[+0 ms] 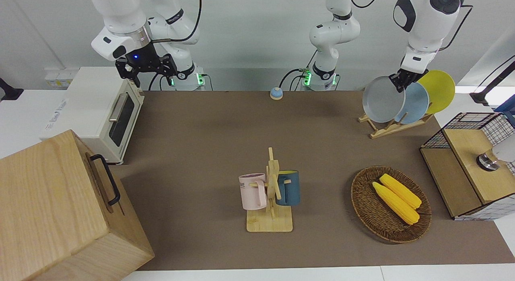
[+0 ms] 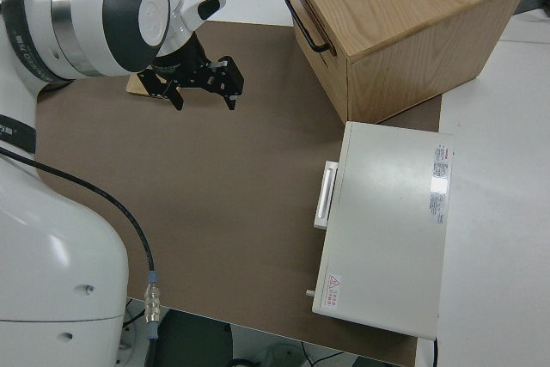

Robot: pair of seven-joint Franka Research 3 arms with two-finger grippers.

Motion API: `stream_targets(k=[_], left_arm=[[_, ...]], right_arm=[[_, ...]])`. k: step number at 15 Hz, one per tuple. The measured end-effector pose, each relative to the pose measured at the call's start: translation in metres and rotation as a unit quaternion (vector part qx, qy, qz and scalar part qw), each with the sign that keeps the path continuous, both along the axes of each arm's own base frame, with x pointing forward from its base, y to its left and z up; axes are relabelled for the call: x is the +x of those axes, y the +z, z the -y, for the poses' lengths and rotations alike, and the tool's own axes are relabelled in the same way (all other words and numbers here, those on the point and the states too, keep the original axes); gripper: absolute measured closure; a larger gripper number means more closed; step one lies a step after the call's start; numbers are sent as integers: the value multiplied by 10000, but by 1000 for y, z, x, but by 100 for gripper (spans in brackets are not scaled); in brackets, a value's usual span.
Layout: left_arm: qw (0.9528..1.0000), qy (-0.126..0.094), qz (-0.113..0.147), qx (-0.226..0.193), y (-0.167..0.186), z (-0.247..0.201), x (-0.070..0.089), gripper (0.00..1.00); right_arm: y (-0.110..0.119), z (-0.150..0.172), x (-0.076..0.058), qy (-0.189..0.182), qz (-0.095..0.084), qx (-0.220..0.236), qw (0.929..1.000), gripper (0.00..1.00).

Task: Pick gray plate from low plate rack and place it on table with left arm
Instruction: 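Lift the gray plate out of the rack and carry it away from the robot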

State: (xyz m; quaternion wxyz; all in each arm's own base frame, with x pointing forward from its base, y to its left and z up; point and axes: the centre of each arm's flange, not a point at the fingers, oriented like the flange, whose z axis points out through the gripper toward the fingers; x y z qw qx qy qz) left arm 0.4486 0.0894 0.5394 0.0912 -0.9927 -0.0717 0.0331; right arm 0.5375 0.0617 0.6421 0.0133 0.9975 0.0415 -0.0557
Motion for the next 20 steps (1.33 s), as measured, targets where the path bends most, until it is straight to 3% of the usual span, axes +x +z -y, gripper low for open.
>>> stream_targets(k=[5, 8, 12, 18, 20], left_arm=[[9947, 21, 79, -1020, -15, 25, 12, 89], [9889, -175, -28, -1474, -30, 56, 22, 89], [9743, -579, -95, -2177, -49, 70, 32, 89], [9477, -1080, -95, -3000, -81, 61, 44, 89], [9435, -1184, -76, -3093, -94, 58, 46, 89]], right_arm=[[0, 0, 0, 0, 0, 0, 10000, 1], [0, 0, 0, 0, 0, 0, 10000, 1], [0, 0, 0, 0, 0, 0, 10000, 1], [0, 0, 0, 0, 0, 0, 10000, 1], [0, 0, 0, 0, 0, 0, 10000, 1]])
